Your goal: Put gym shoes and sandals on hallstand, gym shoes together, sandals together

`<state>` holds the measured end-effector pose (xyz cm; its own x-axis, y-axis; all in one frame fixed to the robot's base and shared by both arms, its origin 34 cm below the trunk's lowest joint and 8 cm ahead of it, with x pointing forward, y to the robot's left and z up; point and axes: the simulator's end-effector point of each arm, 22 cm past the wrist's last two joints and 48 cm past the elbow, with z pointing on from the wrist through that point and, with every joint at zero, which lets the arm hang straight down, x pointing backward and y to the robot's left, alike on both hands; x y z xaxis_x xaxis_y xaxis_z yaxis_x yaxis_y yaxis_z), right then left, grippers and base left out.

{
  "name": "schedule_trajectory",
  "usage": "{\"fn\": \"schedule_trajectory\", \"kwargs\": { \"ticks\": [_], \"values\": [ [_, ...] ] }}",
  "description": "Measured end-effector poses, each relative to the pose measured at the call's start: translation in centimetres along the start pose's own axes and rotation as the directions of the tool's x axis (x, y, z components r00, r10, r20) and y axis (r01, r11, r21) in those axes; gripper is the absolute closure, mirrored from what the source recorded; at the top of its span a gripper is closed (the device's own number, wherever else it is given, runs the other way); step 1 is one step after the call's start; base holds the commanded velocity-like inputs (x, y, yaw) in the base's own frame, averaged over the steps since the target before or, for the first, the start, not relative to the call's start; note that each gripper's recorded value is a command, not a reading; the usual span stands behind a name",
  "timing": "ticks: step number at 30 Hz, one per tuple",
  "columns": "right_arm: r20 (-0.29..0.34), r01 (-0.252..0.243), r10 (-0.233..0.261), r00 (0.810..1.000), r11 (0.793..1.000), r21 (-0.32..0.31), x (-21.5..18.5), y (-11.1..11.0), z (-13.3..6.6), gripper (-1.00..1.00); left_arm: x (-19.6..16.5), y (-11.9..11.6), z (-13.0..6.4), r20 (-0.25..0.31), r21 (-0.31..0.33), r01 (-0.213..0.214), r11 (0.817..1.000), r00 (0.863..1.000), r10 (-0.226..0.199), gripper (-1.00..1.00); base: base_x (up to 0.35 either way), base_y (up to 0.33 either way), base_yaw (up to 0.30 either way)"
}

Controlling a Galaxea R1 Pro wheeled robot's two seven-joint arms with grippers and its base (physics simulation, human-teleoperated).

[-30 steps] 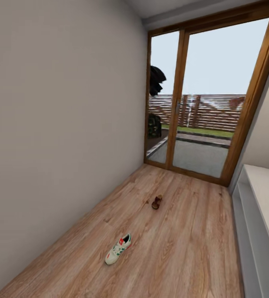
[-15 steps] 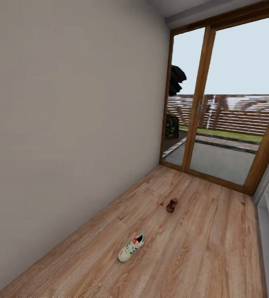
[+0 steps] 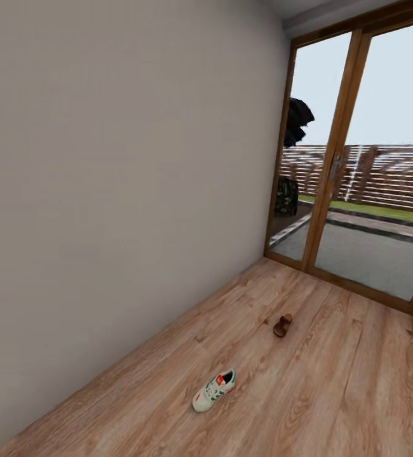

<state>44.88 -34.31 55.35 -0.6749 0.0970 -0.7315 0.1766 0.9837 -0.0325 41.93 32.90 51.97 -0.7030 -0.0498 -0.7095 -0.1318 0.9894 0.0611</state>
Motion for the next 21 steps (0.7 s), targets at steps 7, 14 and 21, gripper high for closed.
{"fn": "schedule_trajectory", "kwargs": {
  "ticks": [7, 14, 21],
  "values": [
    [0.000, 0.001, -0.001, 1.000, 1.000, -0.001, 0.00, 0.03, 0.00, -1.00, 0.01, -0.02, 0.00, 0.000, 0.000, 0.000, 1.000, 1.000, 0.000, -1.00, 0.243, -0.171, 0.008],
    [0.000, 0.001, -0.001, 1.000, 1.000, -0.001, 0.00, 0.03, 0.00, -1.00, -0.01, 0.05, 0.00, 0.000, -0.001, 0.000, 1.000, 1.000, 0.000, -1.00, 0.244, -0.174, 0.001],
    [0.003, 0.001, -0.001, 1.000, 1.000, -0.003, -0.16, 0.08, 0.03, -1.00, 0.01, 0.10, 0.01, -0.001, -0.002, 0.000, 1.000, 1.000, 0.000, -1.00, 0.191, -0.123, 0.000]
  ]
}}
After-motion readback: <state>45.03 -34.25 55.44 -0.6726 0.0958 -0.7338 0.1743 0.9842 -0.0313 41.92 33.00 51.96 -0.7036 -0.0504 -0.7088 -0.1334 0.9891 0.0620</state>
